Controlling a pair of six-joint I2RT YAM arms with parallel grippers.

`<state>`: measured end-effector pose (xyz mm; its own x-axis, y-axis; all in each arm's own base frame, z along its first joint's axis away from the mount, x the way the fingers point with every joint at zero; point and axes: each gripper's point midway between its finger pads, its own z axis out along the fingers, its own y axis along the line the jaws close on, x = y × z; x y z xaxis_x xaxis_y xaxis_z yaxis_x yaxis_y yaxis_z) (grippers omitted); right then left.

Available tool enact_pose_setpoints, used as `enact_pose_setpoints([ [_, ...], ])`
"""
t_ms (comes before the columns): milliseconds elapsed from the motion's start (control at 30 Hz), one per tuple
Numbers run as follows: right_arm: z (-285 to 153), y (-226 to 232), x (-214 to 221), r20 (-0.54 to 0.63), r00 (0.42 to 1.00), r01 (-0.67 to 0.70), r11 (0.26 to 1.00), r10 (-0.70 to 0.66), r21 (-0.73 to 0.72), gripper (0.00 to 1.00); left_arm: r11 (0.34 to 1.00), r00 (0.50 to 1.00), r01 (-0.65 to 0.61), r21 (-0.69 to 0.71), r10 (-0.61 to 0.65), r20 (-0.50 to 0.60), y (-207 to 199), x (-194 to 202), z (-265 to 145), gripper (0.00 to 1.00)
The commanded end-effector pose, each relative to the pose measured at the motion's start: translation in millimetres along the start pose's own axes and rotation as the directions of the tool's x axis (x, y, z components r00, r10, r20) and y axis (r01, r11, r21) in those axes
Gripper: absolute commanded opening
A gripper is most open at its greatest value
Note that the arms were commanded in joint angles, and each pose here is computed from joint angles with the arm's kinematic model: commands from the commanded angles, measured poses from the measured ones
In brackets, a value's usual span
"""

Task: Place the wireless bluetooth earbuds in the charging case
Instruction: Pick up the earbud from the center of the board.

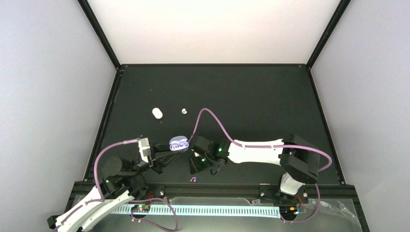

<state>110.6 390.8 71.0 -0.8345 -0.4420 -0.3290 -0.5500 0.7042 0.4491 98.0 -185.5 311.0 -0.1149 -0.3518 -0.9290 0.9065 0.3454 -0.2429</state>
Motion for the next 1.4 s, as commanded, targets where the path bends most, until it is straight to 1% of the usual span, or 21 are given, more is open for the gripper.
enact_pose_setpoints([
  [0, 9, -7, 12, -0.034, 0.995, -0.088, 0.994, 0.091, 0.071, 0.4, 0.999, 0.99, -0.037, 0.005, 0.036, 0.136, -10, -34, -23, 0.02],
  [133, 19, -5, 25, -0.072, 0.988, -0.129, 0.986, 0.136, 0.103, 0.4, 0.999, 0.989, -0.039, -0.021, 0.042, 0.145, -6, -36, -24, 0.02],
  [233, 24, -4, 30, -0.077, 0.984, -0.15, 0.979, 0.162, 0.14, 0.39, 0.999, 0.989, -0.041, -0.025, 0.044, 0.145, -6, -37, -25, 0.01],
  [533, 24, -14, 36, -0.03, 0.972, -0.219, 0.95, 0.232, 0.224, 0.33, 0.999, 0.99, -0.034, -0.032, 0.039, 0.138, -5, -36, -25, 0.02],
  [700, 26, -19, 40, -0.03, 0.971, -0.223, 0.944, 0.237, 0.245, 0.31, 0.999, 0.99, -0.033, -0.025, 0.036, 0.135, -7, -36, -26, 0.02],
  [967, 31, -15, 35, -0.035, 0.974, -0.209, 0.946, 0.224, 0.248, 0.3, 0.999, 0.99, -0.033, -0.021, 0.036, 0.133, -7, -36, -26, 0.02],
  [1200, 34, -14, 33, -0.041, 0.978, -0.187, 0.949, 0.204, 0.254, 0.26, 0.999, 0.991, -0.031, -0.023, 0.034, 0.131, -6, -35, -25, 0.02],
  [1367, 37, -12, 32, -0.046, 0.98, -0.175, 0.951, 0.192, 0.253, 0.21, 0.999, 0.991, -0.031, -0.024, 0.034, 0.132, -6, -35, -25, 0.01],
])
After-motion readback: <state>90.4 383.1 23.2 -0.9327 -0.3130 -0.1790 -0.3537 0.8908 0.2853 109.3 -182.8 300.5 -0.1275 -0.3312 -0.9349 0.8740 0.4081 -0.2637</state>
